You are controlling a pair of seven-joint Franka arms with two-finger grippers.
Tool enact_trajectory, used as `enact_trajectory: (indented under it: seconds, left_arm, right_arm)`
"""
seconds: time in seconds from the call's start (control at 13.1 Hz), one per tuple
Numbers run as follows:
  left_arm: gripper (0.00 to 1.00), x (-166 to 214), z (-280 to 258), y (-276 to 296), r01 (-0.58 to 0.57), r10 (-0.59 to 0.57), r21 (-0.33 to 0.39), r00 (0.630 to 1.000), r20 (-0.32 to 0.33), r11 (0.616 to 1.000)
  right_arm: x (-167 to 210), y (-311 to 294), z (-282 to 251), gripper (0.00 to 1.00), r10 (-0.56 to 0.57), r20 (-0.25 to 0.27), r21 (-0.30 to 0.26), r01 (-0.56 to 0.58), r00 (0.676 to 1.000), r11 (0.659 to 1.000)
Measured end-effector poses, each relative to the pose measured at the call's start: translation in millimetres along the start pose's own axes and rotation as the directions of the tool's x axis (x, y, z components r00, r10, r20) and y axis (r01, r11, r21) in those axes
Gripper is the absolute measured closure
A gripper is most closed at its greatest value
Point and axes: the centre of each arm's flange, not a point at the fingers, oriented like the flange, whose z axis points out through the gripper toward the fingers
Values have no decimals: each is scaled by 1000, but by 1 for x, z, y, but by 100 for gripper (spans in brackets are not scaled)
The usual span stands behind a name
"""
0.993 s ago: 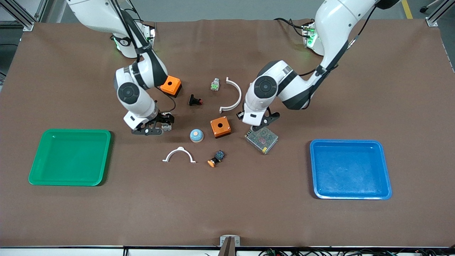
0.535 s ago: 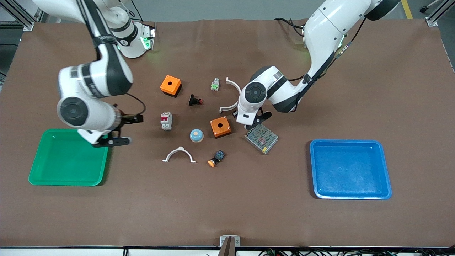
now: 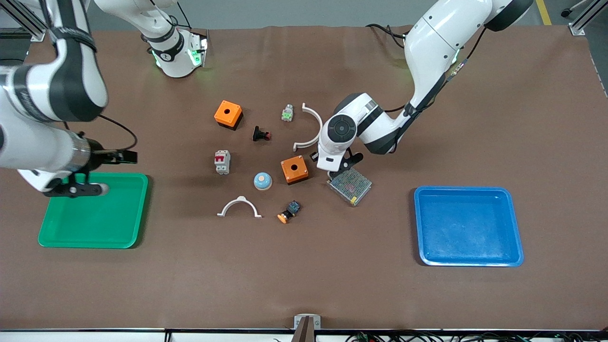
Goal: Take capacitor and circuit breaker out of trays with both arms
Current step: 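Open the left gripper on the capacitor while the right gripper withdraws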
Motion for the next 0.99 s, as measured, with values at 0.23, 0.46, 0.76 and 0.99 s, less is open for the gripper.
enact_trajectory:
  seconds: [0.23, 0.46, 0.76, 0.99]
  left_arm:
    - [18, 8, -16, 8, 10, -10, -34, 1000, -13, 999]
    - [0, 38, -75, 19, 45, -53, -119, 997, -63, 992]
    - [0, 135, -212, -11, -12, -11, -122, 982, -188, 992]
    - [0, 196, -280, -68, -156, 140, -55, 963, -229, 986]
  right_arm:
    - [-20, 27, -46, 0, 19, -33, 14, -18, 999, 1000]
    - [-22, 32, -56, 0, 23, -52, 16, -23, 998, 1000]
    - [-22, 33, -58, 0, 24, -58, 16, -23, 998, 1000]
    - [-22, 36, -58, 0, 29, -58, 17, -28, 998, 999]
